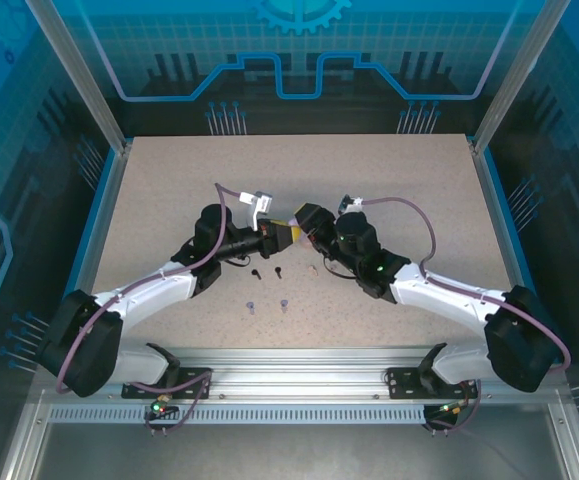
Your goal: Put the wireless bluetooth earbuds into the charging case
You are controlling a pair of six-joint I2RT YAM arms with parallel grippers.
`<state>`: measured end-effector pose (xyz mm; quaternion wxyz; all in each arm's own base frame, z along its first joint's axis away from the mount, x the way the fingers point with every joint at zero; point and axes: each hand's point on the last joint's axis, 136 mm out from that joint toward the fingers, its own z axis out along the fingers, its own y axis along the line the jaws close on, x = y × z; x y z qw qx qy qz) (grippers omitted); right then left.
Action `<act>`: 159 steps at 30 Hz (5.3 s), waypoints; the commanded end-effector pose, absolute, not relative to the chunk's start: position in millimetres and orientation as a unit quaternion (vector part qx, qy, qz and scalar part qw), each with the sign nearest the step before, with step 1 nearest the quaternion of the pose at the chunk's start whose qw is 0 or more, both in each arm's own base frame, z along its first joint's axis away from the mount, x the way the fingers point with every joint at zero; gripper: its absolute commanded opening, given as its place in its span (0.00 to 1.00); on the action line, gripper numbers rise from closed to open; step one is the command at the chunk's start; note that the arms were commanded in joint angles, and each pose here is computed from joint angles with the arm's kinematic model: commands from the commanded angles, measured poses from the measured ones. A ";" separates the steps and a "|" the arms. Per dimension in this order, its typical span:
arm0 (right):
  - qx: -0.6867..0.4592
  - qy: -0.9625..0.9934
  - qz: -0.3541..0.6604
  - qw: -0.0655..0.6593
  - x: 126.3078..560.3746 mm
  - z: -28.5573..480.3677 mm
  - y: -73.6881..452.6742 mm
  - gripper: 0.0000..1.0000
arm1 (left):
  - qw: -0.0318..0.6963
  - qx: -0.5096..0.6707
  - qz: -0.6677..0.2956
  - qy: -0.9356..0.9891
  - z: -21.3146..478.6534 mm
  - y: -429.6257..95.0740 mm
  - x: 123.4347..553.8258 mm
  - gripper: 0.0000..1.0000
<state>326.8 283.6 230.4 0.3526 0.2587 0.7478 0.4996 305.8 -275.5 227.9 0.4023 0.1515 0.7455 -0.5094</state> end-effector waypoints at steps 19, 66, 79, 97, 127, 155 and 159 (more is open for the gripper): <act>0.269 0.729 0.526 0.344 319.8 239.7 301.7 0.72 | 0.442 0.151 -0.523 0.713 254.9 -276.0 304.5 0.15; 0.314 0.715 0.521 0.345 321.7 227.9 284.9 0.37 | 0.459 0.149 -0.511 0.711 256.0 -269.9 307.0 0.33; 0.311 0.714 0.525 0.343 322.3 228.1 286.7 0.34 | 0.459 0.151 -0.511 0.710 256.6 -270.5 306.6 0.26; 0.308 0.705 0.537 0.346 319.9 236.1 287.9 0.62 | 0.476 0.147 -0.521 0.693 264.3 -267.8 304.6 0.04; 0.303 0.670 0.549 0.398 312.1 250.8 268.1 0.83 | 0.513 -0.002 -0.565 0.646 258.5 -260.0 320.6 0.00; 0.103 0.655 0.621 0.419 324.5 303.0 288.0 0.65 | 0.447 -0.059 -0.636 0.626 282.7 -267.6 314.9 0.00; 0.107 0.663 0.613 0.416 323.5 291.0 282.0 0.62 | 0.448 -0.059 -0.639 0.623 290.5 -265.6 311.9 0.00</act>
